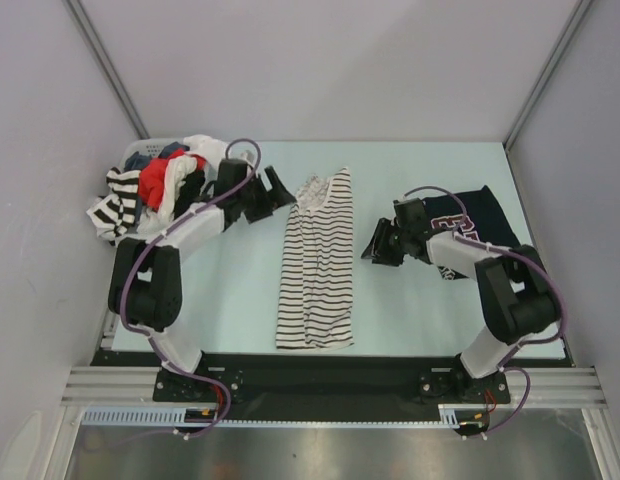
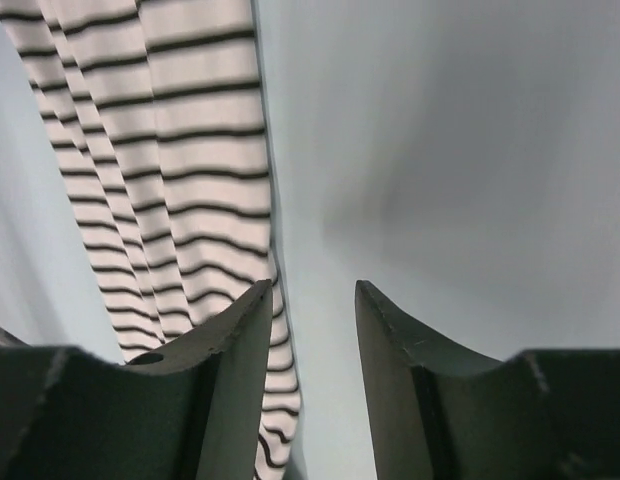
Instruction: Fold and stack the tank tops
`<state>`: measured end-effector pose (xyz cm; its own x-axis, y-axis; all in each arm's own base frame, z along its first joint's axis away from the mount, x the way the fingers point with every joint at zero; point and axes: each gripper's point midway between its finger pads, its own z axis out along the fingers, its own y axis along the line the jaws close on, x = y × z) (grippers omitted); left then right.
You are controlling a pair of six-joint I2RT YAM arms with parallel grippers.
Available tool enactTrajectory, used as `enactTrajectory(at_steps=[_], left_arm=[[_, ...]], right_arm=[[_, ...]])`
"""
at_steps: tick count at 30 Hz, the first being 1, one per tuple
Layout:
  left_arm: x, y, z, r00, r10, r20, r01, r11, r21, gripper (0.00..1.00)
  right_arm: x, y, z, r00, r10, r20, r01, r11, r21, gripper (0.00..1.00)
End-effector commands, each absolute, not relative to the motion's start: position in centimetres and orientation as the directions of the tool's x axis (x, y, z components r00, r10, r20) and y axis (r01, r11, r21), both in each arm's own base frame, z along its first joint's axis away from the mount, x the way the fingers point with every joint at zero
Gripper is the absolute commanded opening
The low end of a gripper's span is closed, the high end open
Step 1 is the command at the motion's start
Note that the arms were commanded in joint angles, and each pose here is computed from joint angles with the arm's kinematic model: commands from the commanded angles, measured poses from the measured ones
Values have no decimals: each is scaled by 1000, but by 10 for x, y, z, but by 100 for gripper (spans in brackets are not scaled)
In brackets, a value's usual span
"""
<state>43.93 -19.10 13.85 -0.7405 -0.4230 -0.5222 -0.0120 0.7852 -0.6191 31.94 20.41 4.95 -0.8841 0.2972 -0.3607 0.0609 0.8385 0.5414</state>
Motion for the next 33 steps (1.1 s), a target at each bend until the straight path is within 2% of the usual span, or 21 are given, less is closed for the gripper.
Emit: enactTrajectory(at_steps=[1,4,6,12,15,16,19,24,27,30,32,33], left_arm=[[410,-194,121,-758,-349,-550,59,804,-592,89],[388,-192,101,-774,-334,-539,55,812,-581,80],[375,-190,82,-791,-323,-519,43,818,-574,77],[370,-186,52,-818,-304,-488,9,842,-540,68],[381,-186,43,-820,-305,-485,-8,852,-523,58],[382,-187,42,-822,-307,-480,-9,850,-527,52],[384,-190,36,-832,-315,-457,-25,844,-536,47],[392,-194,37,-812,-340,-474,-23,831,-556,46],[395,-198,34,-815,-335,-473,-26,837,-547,40],[397,-199,30,-817,-334,-470,-42,847,-529,32],[401,-195,25,-813,-343,-471,-71,861,-504,24],[402,-195,24,-812,-347,-469,-78,861,-503,20]], right_arm=[[359,218,64,-872,273,-406,-39,788,614,44],[375,222,55,-878,301,-373,-18,756,654,45],[386,225,49,-873,313,-374,-18,745,666,46],[411,228,40,-863,331,-381,-1,753,658,45],[421,230,35,-863,337,-376,11,757,654,44],[422,231,28,-869,335,-364,22,762,648,44],[430,232,26,-867,338,-366,29,767,641,43],[435,235,16,-873,317,-371,44,808,587,39],[436,233,10,-870,283,-404,50,865,498,31],[442,231,11,-863,275,-423,60,888,456,19],[445,228,9,-862,279,-423,70,892,446,9],[446,228,8,-863,278,-423,70,894,444,7]])
